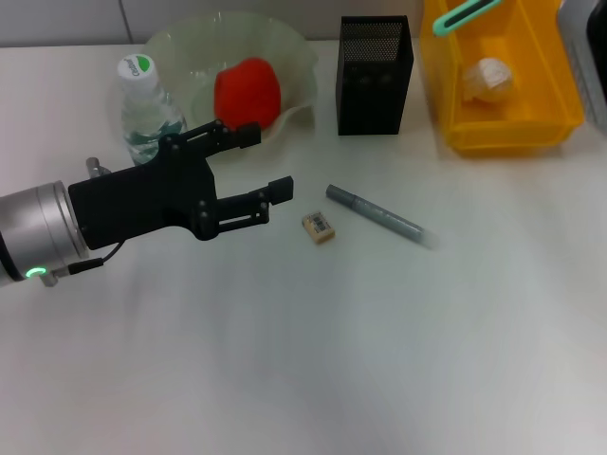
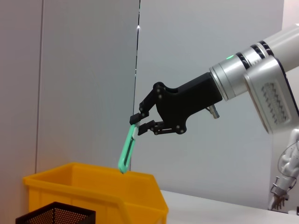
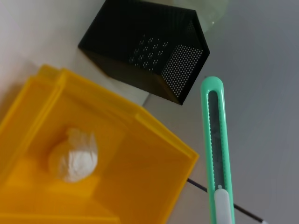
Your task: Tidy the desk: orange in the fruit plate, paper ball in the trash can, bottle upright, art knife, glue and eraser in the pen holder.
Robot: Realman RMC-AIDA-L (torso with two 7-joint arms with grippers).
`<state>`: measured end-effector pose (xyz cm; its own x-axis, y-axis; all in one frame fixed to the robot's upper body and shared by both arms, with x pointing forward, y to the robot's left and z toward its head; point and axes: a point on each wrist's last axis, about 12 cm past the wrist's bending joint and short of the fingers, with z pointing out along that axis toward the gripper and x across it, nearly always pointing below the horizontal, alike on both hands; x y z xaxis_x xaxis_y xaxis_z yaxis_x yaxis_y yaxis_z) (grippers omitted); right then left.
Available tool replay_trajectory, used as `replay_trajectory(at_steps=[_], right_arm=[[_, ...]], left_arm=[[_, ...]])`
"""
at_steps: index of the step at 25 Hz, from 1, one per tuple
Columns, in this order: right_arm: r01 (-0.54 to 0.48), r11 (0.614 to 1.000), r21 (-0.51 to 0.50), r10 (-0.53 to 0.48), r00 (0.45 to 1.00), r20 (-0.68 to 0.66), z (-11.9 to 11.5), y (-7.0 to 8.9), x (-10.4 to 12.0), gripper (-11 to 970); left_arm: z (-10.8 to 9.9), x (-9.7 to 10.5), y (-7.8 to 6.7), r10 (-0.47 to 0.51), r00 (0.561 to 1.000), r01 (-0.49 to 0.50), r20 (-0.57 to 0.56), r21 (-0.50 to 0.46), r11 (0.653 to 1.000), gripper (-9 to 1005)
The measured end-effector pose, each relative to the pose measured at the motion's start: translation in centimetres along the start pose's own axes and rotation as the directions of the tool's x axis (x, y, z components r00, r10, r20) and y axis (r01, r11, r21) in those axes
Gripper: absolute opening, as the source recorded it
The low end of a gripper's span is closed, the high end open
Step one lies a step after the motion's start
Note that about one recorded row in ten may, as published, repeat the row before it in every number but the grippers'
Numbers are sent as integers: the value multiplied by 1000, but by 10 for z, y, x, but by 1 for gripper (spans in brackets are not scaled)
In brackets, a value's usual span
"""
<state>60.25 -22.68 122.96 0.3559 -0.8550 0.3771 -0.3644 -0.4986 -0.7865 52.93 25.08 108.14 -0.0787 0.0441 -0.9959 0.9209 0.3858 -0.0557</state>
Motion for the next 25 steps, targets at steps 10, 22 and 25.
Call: replay_trajectory(at_steps=[10, 22, 25], right_arm=[[309, 935, 173, -288, 948, -137, 31, 23, -9, 199], [491, 829, 268, -448, 870, -207, 63, 35, -40, 207], [519, 806, 284, -472, 854, -220, 70, 35, -45, 209]], left_arm=[[-1, 7, -4, 28, 1000, -28, 9, -11, 1000, 797], [-1, 12, -6, 58, 998, -57, 9, -23, 998, 797], [-1, 15, -8, 61, 998, -61, 7, -23, 998, 797]])
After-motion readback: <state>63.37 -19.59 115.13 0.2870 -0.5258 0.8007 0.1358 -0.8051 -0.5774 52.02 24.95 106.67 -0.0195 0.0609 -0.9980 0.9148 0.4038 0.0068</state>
